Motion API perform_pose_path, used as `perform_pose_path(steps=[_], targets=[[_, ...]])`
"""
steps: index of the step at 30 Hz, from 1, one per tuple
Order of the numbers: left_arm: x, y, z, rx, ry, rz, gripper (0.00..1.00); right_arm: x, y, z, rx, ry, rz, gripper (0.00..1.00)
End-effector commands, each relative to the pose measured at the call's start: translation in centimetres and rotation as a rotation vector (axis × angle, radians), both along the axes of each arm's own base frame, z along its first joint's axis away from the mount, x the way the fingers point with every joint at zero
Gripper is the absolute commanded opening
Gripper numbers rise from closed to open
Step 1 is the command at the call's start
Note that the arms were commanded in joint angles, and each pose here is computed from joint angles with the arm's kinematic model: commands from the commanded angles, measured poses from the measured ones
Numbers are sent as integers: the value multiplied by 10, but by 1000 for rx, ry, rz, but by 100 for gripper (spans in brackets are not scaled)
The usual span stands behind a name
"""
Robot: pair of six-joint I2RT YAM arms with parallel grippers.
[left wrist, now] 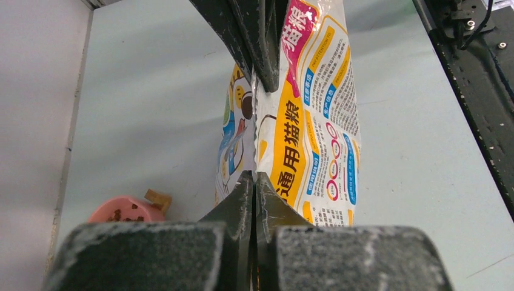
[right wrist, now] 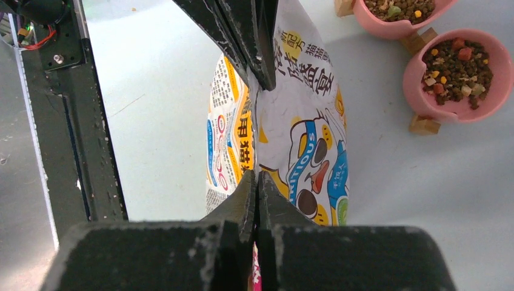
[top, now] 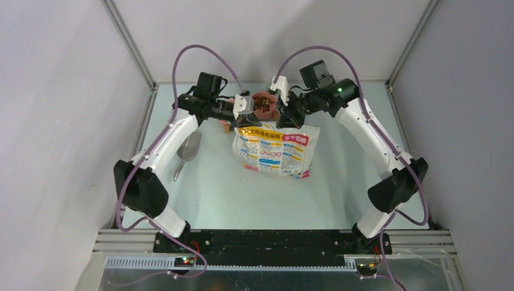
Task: Serve the pet food
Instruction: Close the pet food bag at the center of the board.
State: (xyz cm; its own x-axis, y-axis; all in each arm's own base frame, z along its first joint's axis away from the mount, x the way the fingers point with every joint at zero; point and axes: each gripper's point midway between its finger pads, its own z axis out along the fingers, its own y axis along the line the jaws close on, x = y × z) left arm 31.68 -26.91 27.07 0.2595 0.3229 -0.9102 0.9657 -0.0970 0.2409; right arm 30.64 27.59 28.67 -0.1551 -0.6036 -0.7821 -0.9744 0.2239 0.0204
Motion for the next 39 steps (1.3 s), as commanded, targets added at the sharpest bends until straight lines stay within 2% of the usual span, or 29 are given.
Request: perform_pose_path(steps=[1, 9, 18, 28, 39], targets=[[37, 60, -23, 153, -29, 229, 0, -18, -72, 3, -136, 4, -149, 0], [44, 70, -25, 172, -29, 266, 0, -25, -119, -13, -263, -61, -257, 0], [49, 79, -33, 215, -33, 299, 0, -39, -139, -20, -334, -85, -278, 0], [50, 86, -32, 222, -40, 321, 0, -49, -172, -38, -514, -88, -351, 0], [50, 87, -31, 217, -40, 323, 0, -47, -215, -28, -654, -199, -485, 0]])
